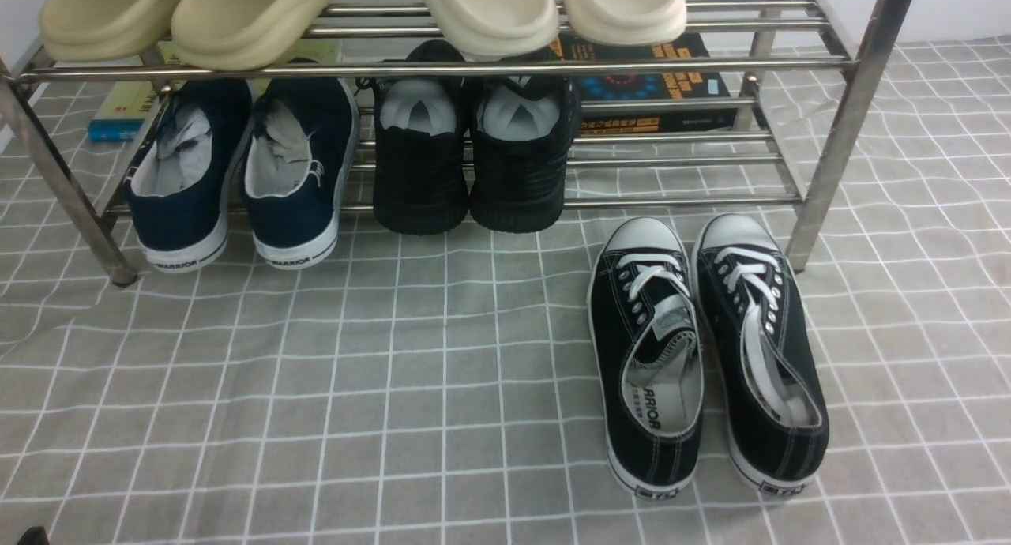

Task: Take the shoes off the shelf with your hand from the grey coffee tablecloth.

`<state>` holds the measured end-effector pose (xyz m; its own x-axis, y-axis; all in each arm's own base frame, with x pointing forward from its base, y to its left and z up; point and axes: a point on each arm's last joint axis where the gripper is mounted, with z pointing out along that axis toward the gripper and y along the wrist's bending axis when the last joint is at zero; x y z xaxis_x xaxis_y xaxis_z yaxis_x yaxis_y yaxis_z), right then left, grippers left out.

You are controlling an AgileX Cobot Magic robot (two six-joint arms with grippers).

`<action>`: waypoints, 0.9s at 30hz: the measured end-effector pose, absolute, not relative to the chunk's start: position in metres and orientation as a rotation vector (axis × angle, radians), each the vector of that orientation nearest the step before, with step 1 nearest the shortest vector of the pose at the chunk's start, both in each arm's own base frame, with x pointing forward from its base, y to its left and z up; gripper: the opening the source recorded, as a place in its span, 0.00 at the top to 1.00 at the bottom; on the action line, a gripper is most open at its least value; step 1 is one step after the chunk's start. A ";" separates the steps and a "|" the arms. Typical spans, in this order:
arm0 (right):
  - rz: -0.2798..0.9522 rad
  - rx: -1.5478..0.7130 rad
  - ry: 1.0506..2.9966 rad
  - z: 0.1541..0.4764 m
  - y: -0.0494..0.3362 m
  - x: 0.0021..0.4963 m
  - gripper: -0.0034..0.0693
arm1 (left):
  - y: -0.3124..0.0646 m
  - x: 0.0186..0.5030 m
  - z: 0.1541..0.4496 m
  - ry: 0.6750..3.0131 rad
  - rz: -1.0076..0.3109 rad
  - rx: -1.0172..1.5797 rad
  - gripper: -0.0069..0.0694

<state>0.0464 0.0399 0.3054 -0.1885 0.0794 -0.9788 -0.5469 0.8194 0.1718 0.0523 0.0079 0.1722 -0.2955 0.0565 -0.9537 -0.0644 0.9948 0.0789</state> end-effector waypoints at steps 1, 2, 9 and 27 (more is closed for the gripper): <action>0.580 -0.372 1.674 0.305 0.040 0.047 0.97 | 0.008 0.052 0.172 1.867 0.118 -0.006 0.60; 0.556 -0.383 1.664 0.300 0.040 0.048 0.97 | 0.008 0.052 0.172 1.867 0.118 -0.006 0.60; 0.533 -0.411 1.690 0.288 0.041 0.051 0.96 | 0.008 0.052 0.172 1.867 0.118 -0.006 0.60; 0.529 -0.404 1.687 0.285 0.041 0.052 0.94 | 0.008 0.052 0.172 1.867 0.118 -0.006 0.60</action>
<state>0.0517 0.0405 0.2854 -0.1786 0.0260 -0.9836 -0.5402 0.8329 0.1201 0.0523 0.0079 0.1722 -0.2955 0.0565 -0.9537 -0.0644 0.9948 0.0789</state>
